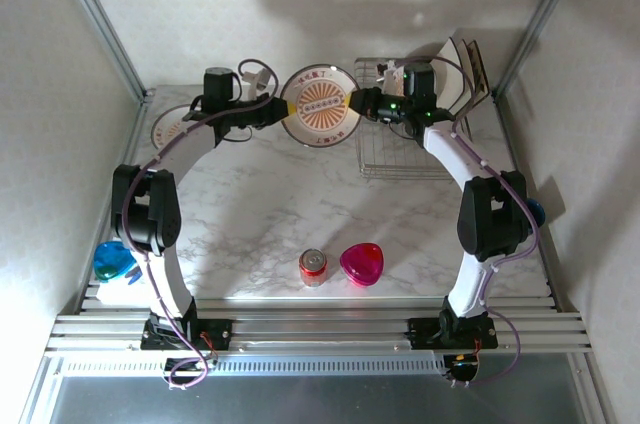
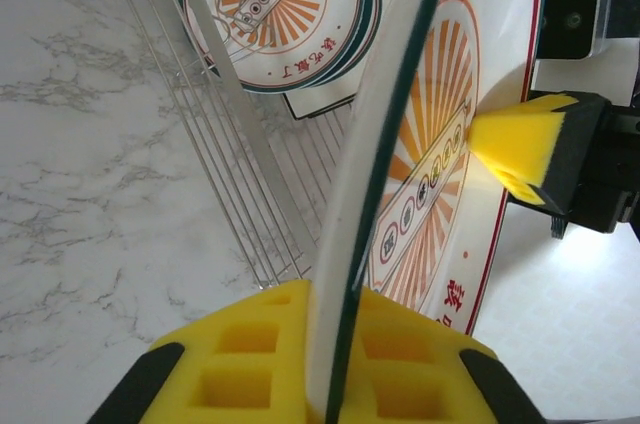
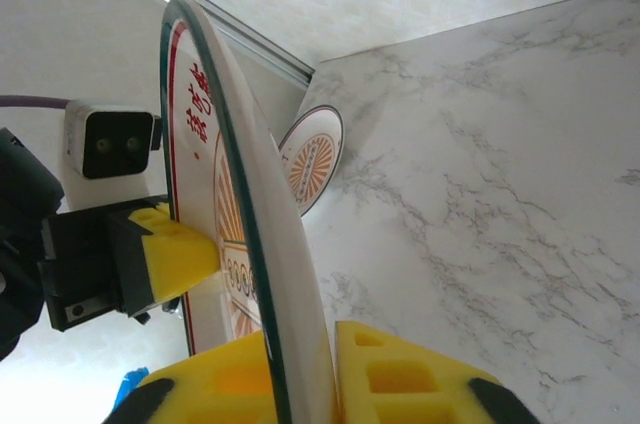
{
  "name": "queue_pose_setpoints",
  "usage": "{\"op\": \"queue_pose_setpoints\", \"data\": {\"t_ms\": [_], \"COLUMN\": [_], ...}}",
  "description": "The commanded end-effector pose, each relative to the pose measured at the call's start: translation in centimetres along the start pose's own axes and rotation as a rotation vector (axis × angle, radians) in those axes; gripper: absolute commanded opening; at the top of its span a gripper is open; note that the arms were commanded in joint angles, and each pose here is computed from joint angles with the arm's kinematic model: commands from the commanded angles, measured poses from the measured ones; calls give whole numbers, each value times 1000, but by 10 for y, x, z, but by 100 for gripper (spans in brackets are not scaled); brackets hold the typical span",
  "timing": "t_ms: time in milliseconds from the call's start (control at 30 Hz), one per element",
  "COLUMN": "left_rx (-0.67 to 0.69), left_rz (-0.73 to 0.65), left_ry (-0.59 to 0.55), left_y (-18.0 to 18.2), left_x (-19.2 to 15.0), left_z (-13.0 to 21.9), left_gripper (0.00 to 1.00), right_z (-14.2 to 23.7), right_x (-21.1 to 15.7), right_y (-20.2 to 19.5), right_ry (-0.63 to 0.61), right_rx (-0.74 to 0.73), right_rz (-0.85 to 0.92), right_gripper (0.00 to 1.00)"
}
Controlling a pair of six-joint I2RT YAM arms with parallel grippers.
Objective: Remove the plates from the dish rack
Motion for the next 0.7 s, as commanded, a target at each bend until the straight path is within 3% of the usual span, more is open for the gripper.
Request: {"op": "queue_pose_setpoints", "data": {"t_ms": [0, 167, 333, 433, 667], "left_rx": [-55, -63, -59, -36, 101], "left_rz": [-95, -89, -80, -70, 5], "left_ry": [-19, -44, -59, -73, -238], "left_y": [-12, -14, -12, -9, 9], "left_x": [8, 13, 16, 18, 28], "left_z": [-5, -4, -2, 1, 29], "left_gripper": [0, 0, 0, 0, 0], "right_z": [1, 3, 13, 29, 90], "right_x": [11, 11, 15, 19, 26], "right_y": [19, 20, 21, 19, 13], "right_ry": [-14, -14, -20, -42, -17], "right_rx": [48, 11, -71, -195, -768], "right_rz": [33, 42, 58, 65, 170], "right_gripper": [45, 98, 99, 99, 99]}}
Point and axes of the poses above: each hand's point on the last joint's axis, 136 mm out from that joint toward the fingers, its own z axis back along the fingers, its own y axis along the line the jaws close on, x = y × z, the point moved 9 cm from there along z, back along the fingers, and after that the axes turned 4 degrees about -z, right-handed, at the moved point
